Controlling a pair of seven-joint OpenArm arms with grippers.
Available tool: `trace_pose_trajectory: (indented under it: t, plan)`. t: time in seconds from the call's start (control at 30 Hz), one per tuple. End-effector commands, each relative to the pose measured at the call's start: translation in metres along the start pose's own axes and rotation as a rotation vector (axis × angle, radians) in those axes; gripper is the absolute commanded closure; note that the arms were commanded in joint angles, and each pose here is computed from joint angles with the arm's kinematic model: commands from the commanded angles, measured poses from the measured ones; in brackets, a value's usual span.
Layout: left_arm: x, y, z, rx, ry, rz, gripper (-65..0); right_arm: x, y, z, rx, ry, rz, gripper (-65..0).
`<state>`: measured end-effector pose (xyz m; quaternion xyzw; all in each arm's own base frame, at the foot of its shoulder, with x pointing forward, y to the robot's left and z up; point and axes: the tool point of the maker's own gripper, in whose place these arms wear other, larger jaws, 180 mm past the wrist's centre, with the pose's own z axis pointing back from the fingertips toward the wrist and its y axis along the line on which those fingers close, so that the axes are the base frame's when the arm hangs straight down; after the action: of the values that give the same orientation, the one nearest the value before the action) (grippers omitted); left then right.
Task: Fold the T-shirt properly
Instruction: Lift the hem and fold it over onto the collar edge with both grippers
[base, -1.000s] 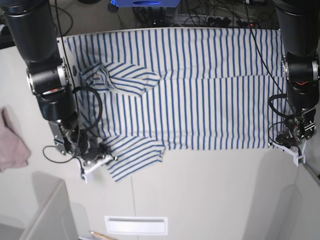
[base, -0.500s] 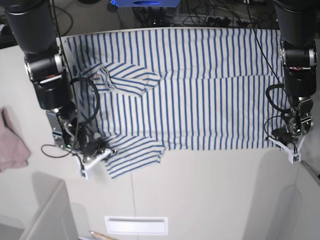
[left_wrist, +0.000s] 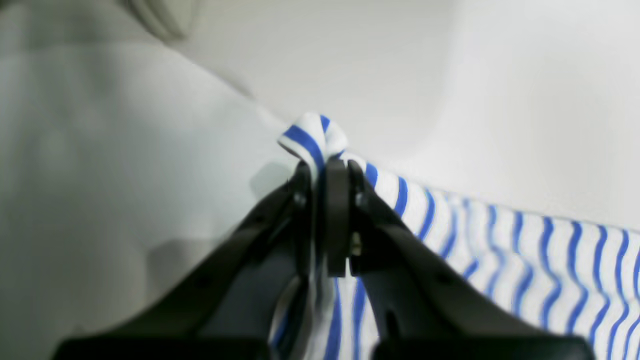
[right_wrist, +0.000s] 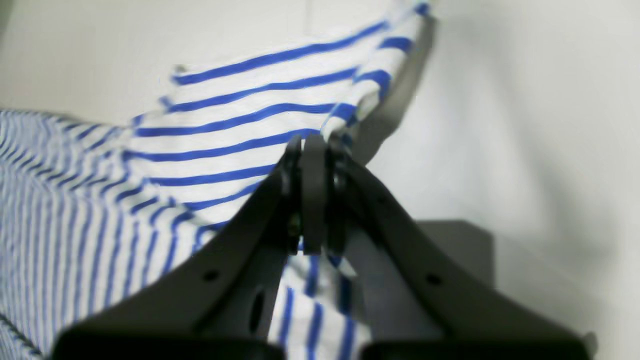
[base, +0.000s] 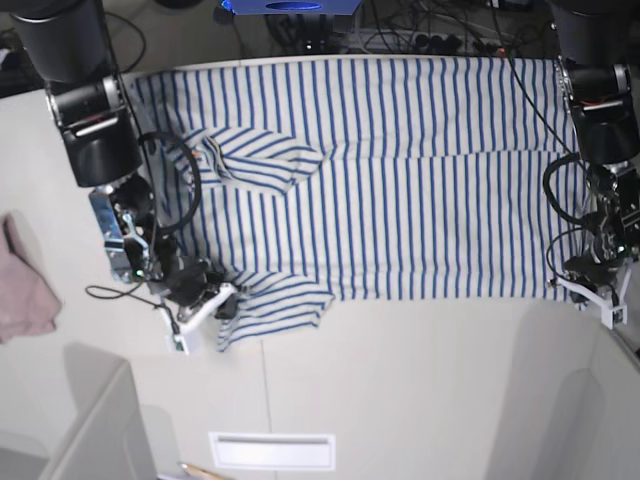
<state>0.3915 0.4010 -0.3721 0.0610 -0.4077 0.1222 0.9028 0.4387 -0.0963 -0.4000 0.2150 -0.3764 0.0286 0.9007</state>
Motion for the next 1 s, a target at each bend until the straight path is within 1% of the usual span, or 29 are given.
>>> trace_pose_trajectory:
  t: [0.0,0.13,0.23,0.33,0.4,0.47,0.53,0.6,0.67,0.8,0.97]
  plan:
    - [0.025,0.005,0.007,0.007,-0.064,-0.014,0.0,0.035,-0.001,0.010,0.008,-0.099,0.005,0.0]
    - [0.016,0.011,0.017,0.014,-0.064,-0.050,0.0,0.043,-0.002,0.024,0.016,-0.152,0.000,0.0]
    - [0.006,0.009,0.022,0.008,-0.059,-0.080,0.0,0.043,-0.003,0.031,0.015,-0.158,0.021,0.0]
    - [0.004,0.004,0.027,-0.003,-0.068,-0.105,0.0,0.037,-0.006,0.032,0.009,-0.150,0.014,0.0]
    - [0.005,0.011,0.034,0.008,-0.086,-0.094,0.0,0.034,-0.010,0.032,0.002,-0.145,0.012,0.0]
    - [0.010,0.013,0.043,-0.006,-0.110,-0.098,0.0,0.029,-0.015,0.034,-0.008,-0.131,0.018,0.0]
    - [0.010,0.015,0.050,-0.025,-0.081,-0.109,0.0,0.025,-0.016,0.034,-0.010,-0.125,0.016,0.0]
    - [0.007,0.019,0.055,-0.018,-0.052,-0.103,0.0,0.022,-0.018,0.035,-0.013,-0.122,0.015,0.0]
    - [0.013,0.019,0.059,-0.017,-0.065,-0.104,0.0,0.020,-0.019,0.035,-0.015,-0.119,0.012,0.0]
    - [0.014,0.029,0.067,0.005,-0.086,-0.083,0.0,0.021,-0.012,0.040,0.000,-0.135,0.025,0.0]
    - [0.012,0.028,0.079,0.006,-0.103,-0.114,0.0,0.022,-0.005,0.050,0.015,-0.156,0.054,0.0]
